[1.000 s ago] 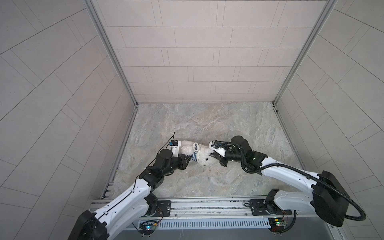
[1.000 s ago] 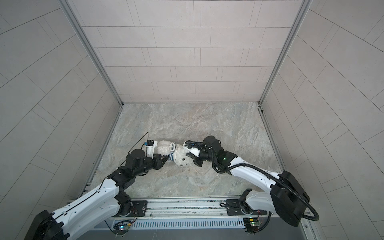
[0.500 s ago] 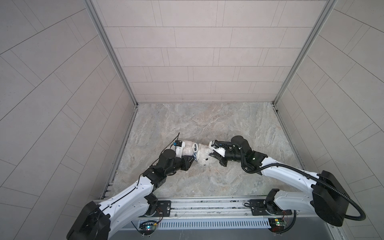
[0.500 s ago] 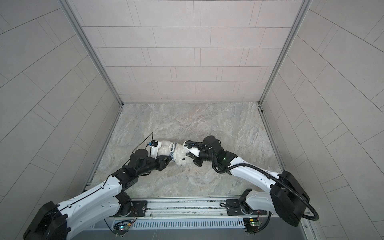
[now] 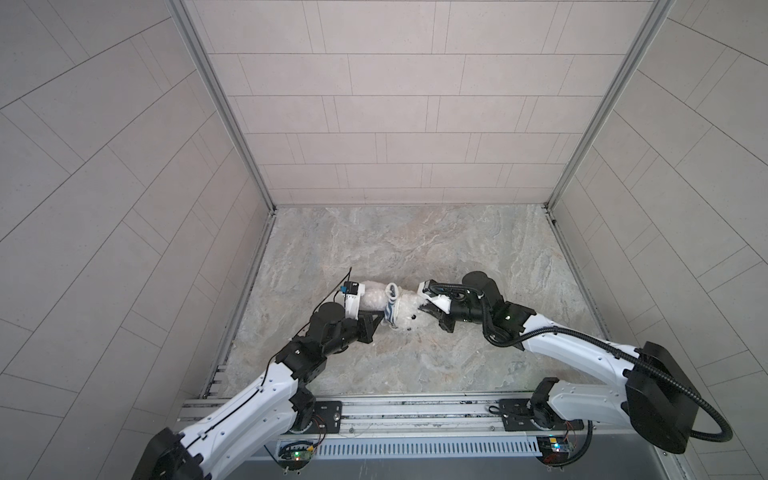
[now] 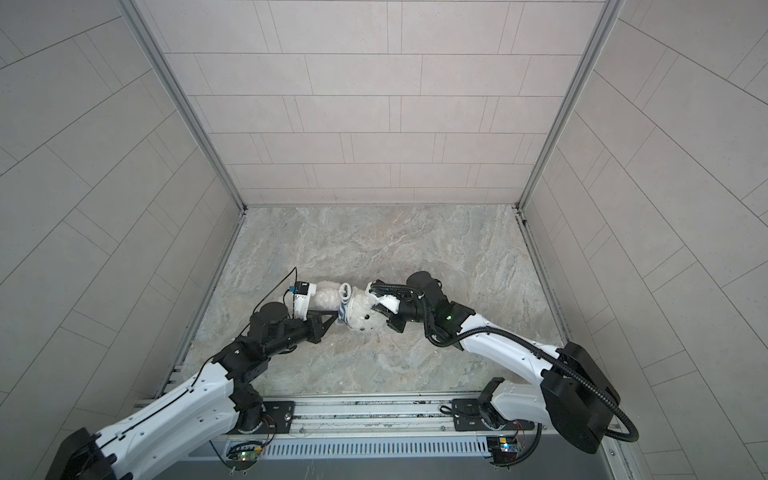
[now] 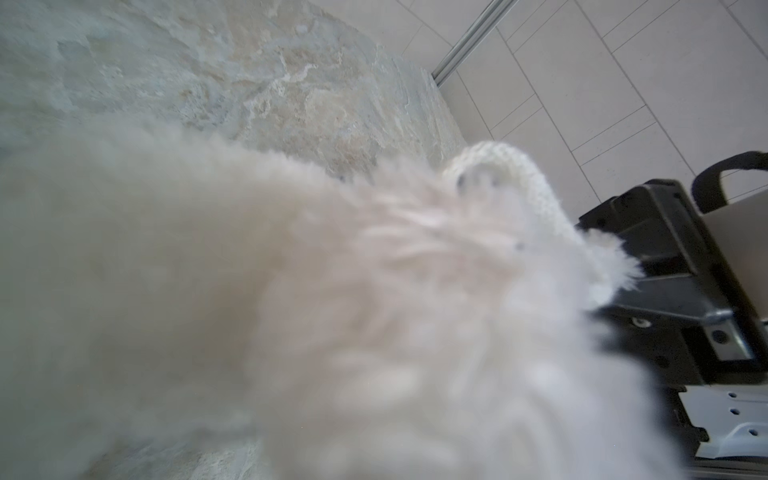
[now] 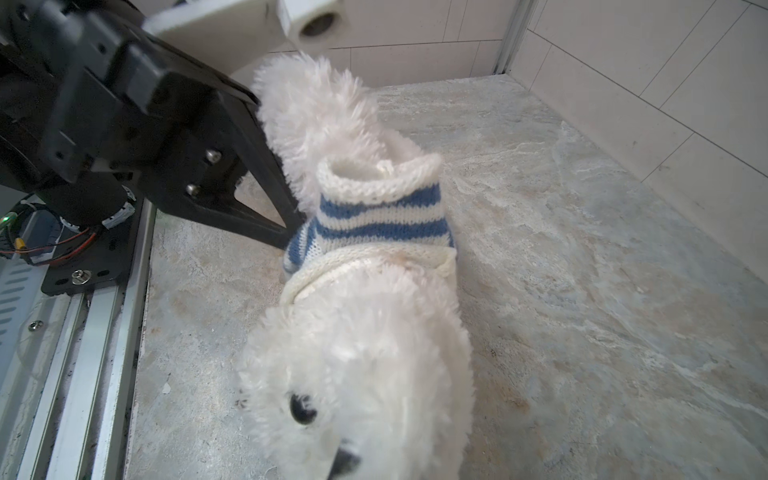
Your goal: Dress the teddy bear
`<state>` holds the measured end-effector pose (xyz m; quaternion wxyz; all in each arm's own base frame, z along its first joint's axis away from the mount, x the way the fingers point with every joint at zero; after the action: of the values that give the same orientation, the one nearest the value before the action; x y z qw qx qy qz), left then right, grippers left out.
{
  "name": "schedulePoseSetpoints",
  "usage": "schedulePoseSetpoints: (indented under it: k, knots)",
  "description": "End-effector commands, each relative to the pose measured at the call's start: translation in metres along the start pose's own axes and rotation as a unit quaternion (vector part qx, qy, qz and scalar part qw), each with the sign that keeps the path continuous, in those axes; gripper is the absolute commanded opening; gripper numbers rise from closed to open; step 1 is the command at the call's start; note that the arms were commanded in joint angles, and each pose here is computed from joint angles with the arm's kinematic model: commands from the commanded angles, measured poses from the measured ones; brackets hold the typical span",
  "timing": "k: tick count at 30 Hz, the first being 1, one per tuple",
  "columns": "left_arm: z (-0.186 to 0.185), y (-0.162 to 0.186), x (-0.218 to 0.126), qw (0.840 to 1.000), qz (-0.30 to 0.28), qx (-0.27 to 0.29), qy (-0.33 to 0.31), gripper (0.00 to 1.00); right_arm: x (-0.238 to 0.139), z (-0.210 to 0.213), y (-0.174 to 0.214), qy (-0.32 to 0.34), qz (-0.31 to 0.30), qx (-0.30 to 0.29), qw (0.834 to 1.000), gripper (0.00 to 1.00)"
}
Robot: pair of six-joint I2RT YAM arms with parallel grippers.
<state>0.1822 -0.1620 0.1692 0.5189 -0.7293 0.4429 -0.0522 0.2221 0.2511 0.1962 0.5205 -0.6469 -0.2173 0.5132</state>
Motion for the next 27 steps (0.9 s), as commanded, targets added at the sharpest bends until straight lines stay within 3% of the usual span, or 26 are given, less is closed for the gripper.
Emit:
schedulePoseSetpoints:
  k: [1, 5, 8, 12, 19, 25, 27]
  knots:
    - [0.004, -0.003, -0.016, 0.999, -0.014, 0.000, -0.035, 0.00, -0.010, -0.003, -0.001, 0.031, 0.007, -0.043, 0.999, 0.00]
    - [0.002, -0.018, -0.030, 0.998, -0.053, -0.007, -0.044, 0.00, -0.017, -0.008, 0.010, 0.061, 0.041, -0.068, 0.995, 0.00]
    - [-0.001, -0.030, -0.035, 0.996, -0.075, -0.008, -0.046, 0.00, -0.022, -0.007, 0.008, 0.065, 0.033, -0.085, 0.994, 0.00]
    - [-0.015, -0.051, -0.038, 0.994, -0.105, -0.001, -0.015, 0.00, -0.022, -0.001, 0.006, 0.079, 0.038, -0.115, 0.990, 0.00]
    - [-0.058, -0.070, -0.028, 0.990, -0.094, 0.039, 0.097, 0.00, -0.018, 0.009, 0.003, 0.071, 0.071, -0.138, 0.985, 0.00]
    - [-0.071, -0.086, -0.032, 0.987, -0.108, 0.042, 0.112, 0.00, -0.012, 0.013, 0.011, 0.071, 0.102, -0.158, 0.980, 0.00]
    - [-0.068, -0.091, -0.035, 0.989, -0.116, 0.030, 0.091, 0.00, -0.010, 0.015, 0.011, 0.075, 0.108, -0.169, 0.977, 0.00]
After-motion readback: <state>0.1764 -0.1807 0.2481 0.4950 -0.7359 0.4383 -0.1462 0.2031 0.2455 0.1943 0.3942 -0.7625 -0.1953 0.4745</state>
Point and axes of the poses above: each gripper's point midway between its finger pads, its own x axis out along the fingers, its own z axis along the line the jaws close on, y = z × x, the point moved 5 cm from there along -x, back along the fingers, and after that the axes turned 11 degrees about x, right-handed, at the moved point
